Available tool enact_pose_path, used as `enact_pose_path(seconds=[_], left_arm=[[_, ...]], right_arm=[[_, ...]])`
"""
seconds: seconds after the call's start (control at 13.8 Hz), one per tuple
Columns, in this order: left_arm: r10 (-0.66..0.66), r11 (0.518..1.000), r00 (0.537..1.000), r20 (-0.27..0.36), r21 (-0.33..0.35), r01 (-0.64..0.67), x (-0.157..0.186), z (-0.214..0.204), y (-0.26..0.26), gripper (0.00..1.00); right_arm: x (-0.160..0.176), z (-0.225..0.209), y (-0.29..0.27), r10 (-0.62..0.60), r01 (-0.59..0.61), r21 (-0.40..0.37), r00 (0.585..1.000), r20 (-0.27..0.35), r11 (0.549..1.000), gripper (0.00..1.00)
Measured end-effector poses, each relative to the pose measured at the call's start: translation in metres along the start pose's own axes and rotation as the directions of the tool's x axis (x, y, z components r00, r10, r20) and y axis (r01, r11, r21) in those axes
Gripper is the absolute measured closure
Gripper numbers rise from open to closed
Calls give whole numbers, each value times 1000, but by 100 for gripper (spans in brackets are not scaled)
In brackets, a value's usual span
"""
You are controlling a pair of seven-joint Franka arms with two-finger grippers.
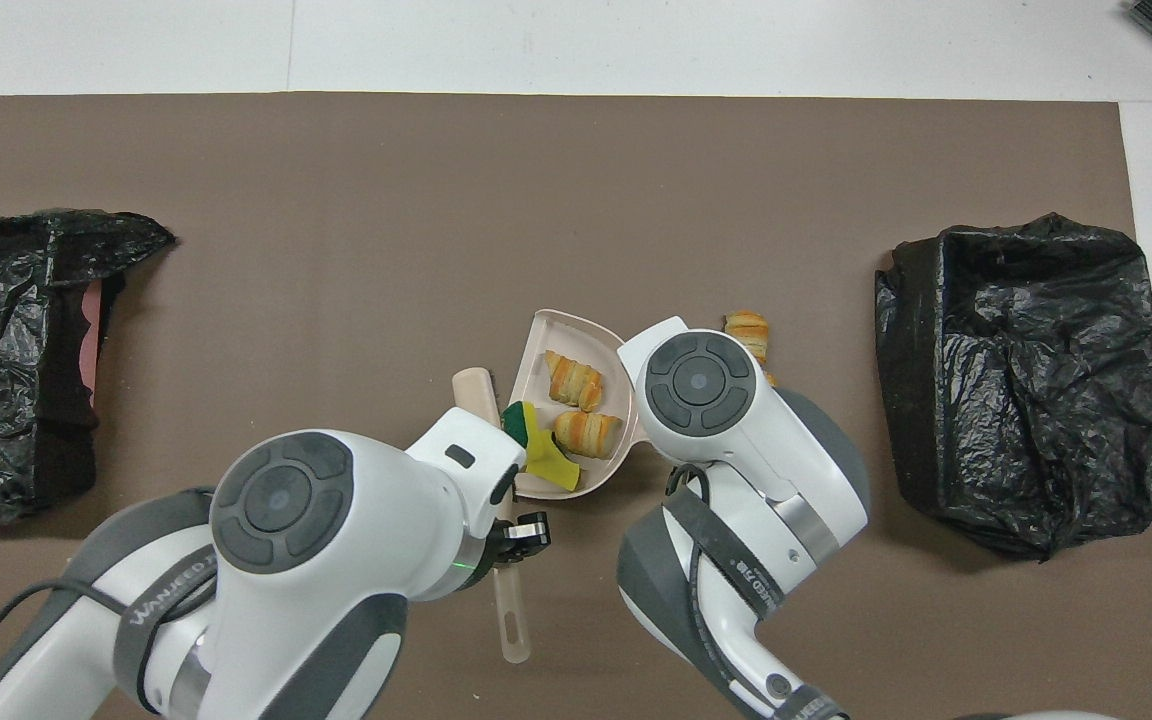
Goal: Sweep and dump trash in bin
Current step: 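Carry the loaded dustpan with the right gripper to the nearby trash bag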
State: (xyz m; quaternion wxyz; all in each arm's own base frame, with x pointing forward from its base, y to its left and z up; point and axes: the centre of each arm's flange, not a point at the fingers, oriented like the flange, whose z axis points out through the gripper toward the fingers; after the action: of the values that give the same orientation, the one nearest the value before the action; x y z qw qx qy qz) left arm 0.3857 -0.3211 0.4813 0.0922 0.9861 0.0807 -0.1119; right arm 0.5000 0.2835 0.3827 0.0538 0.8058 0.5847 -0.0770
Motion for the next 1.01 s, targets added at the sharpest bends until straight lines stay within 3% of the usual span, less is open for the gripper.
enact_pose_path(seconds=[0.22, 0.43, 0.65, 0.87, 1.01], left_arm=[[-98, 993, 995, 7, 60, 97, 32, -8, -42, 75], [-186, 974, 982, -35, 125, 189, 59, -18, -83, 75], [-247, 953, 966, -75, 160, 257, 85, -29, -126, 75], [-222, 960, 972, -71, 157, 231, 109, -40, -173, 75], [-170, 971, 984, -54, 161, 176, 113, -40, -184, 75]], right_arm=[[-32, -24, 19, 37, -37, 4, 999, -11, 999, 69], [-104, -69, 57, 50, -47, 40, 996, -77, 998, 69], [-221, -107, 93, 63, -60, 29, 990, -123, 998, 69], [-357, -106, 123, 82, -78, 26, 983, -165, 997, 69], [-421, -92, 136, 58, -59, -5, 990, -132, 998, 69]])
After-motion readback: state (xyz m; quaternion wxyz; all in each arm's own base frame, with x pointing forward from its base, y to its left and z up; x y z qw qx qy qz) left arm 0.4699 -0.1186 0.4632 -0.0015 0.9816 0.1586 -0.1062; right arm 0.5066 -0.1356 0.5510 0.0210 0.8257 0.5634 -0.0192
